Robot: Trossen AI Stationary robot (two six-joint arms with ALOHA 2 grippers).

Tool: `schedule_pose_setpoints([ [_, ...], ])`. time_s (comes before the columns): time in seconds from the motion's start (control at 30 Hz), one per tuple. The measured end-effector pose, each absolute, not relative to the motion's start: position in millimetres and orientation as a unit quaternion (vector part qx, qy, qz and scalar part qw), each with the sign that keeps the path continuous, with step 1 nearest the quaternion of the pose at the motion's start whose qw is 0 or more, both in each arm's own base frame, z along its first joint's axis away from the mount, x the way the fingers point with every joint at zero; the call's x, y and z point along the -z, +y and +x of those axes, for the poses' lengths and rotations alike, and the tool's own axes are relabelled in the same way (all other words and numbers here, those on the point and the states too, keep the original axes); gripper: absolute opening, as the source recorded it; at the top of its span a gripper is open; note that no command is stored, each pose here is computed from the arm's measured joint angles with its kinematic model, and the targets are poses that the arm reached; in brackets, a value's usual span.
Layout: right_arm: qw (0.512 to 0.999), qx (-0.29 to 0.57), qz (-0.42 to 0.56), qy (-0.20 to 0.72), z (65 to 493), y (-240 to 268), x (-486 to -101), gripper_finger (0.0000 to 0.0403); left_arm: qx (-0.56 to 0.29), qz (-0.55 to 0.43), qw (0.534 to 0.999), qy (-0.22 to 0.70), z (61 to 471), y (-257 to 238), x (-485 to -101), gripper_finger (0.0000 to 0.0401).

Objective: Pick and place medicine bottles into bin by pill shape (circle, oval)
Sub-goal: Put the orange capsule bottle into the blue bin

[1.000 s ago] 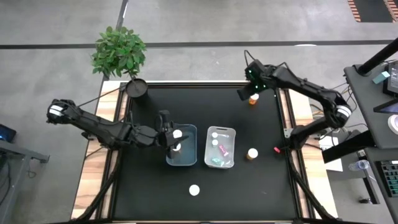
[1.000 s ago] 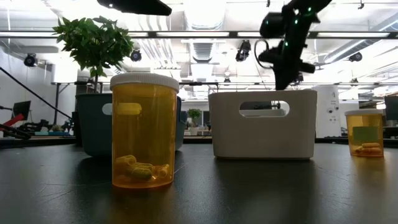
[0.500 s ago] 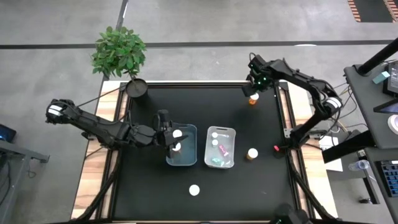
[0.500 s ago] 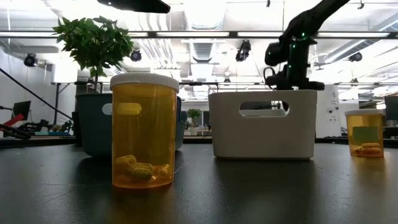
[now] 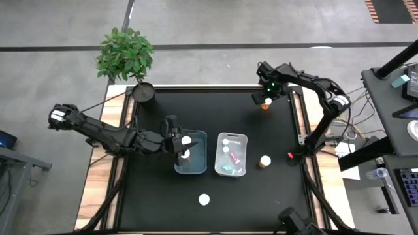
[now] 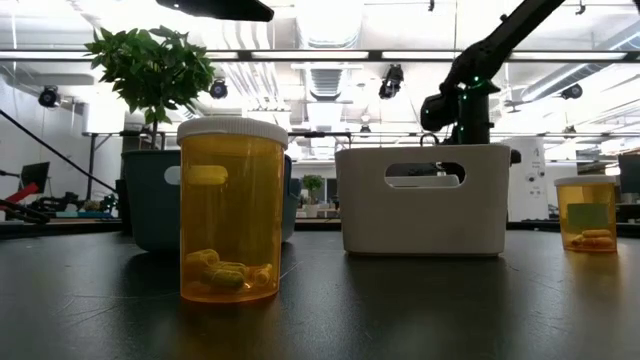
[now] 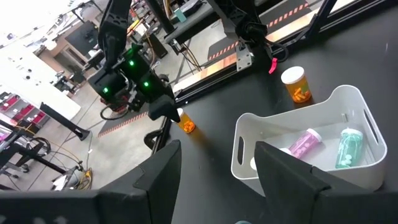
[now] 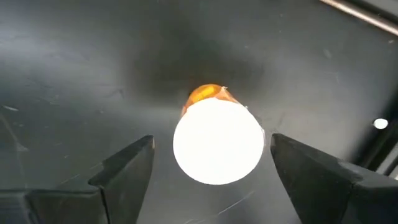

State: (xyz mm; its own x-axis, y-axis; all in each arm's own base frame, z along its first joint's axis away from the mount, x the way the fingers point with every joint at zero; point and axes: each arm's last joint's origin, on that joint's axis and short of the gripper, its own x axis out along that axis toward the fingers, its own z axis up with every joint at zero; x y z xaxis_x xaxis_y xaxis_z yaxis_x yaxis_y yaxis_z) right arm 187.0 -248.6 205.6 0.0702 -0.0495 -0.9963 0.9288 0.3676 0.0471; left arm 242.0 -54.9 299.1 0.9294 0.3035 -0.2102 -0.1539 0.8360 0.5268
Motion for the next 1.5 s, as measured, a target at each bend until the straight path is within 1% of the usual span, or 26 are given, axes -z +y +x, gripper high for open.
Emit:
schedule_pose_setpoints([
  [0.13,0.606,0.395,0.4,0.563,189,-252,-196,0.0305,-0.121,0.26,0.947,0.144,242,-55,-299,0.0187],
  [0.23,0.603,0.395,0.402,0.565,190,-253,-193,0.0289,-0.121,0.26,0.947,0.144,242,-55,-299,0.0187],
  [0.5,0.597,0.4,0.408,0.563,191,-253,-191,0.0211,-0.121,0.259,0.947,0.143,242,-55,-299,0.0187],
  [0.57,0.597,0.4,0.408,0.562,191,-253,-191,0.0198,-0.121,0.259,0.948,0.142,242,-55,-299,0.0187],
  [0.7,0.599,0.401,0.407,0.561,190,-253,-192,0.0198,-0.121,0.259,0.948,0.142,242,-55,-299,0.0187],
  [0.8,0.606,0.4,0.403,0.557,189,-251,-197,0.0208,-0.121,0.259,0.948,0.143,242,-55,-299,0.0187],
  [0.9,0.62,0.401,0.394,0.547,189,-247,-208,0.0215,-0.121,0.259,0.948,0.143,242,-55,-298,0.0187],
  [1.07,0.661,0.396,0.369,0.519,192,-229,-237,0.0211,-0.121,0.259,0.948,0.143,242,-55,-296,0.0187],
  [1.27,0.721,0.367,0.33,0.486,205,-191,-271,0.0208,-0.124,0.254,0.95,0.132,242,-55,-298,0.0187],
  [1.5,0.787,0.322,0.267,0.454,228,-142,-297,0.0208,-0.126,0.249,0.952,0.123,243,-55,-299,0.0187],
])
